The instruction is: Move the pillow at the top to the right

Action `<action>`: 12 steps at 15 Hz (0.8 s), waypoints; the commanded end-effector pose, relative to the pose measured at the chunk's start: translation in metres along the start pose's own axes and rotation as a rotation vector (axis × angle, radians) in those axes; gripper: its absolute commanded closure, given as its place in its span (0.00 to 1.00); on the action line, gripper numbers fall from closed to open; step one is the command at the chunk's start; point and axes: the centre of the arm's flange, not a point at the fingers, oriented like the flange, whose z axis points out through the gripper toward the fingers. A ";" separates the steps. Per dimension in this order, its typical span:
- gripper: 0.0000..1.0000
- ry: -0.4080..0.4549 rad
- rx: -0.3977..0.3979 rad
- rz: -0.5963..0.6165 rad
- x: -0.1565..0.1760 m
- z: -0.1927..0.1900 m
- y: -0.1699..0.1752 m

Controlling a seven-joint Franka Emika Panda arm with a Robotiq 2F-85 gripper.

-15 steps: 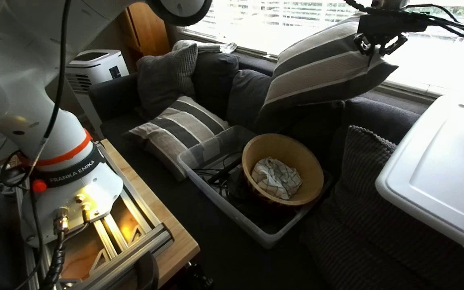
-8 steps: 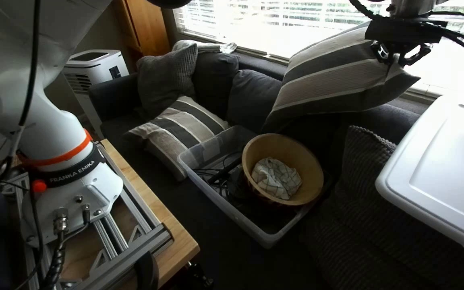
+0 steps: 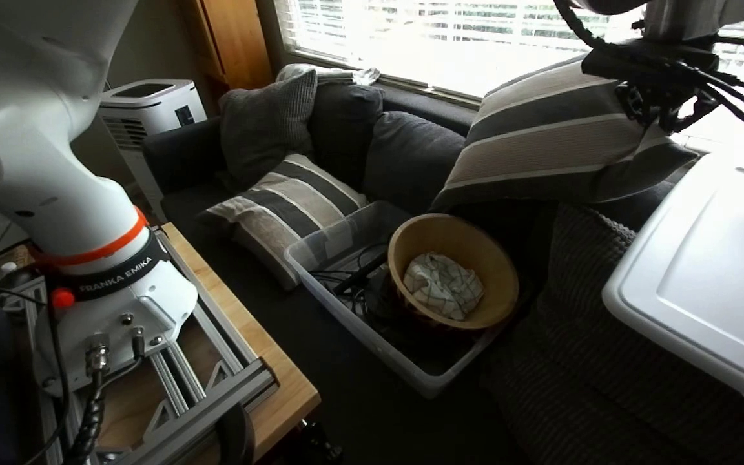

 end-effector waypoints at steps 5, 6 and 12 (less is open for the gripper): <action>0.31 0.333 -0.184 -0.065 -0.012 -0.071 -0.019; 0.25 0.400 -0.174 -0.106 -0.008 -0.080 -0.029; 0.00 0.289 0.032 -0.340 -0.001 -0.092 -0.158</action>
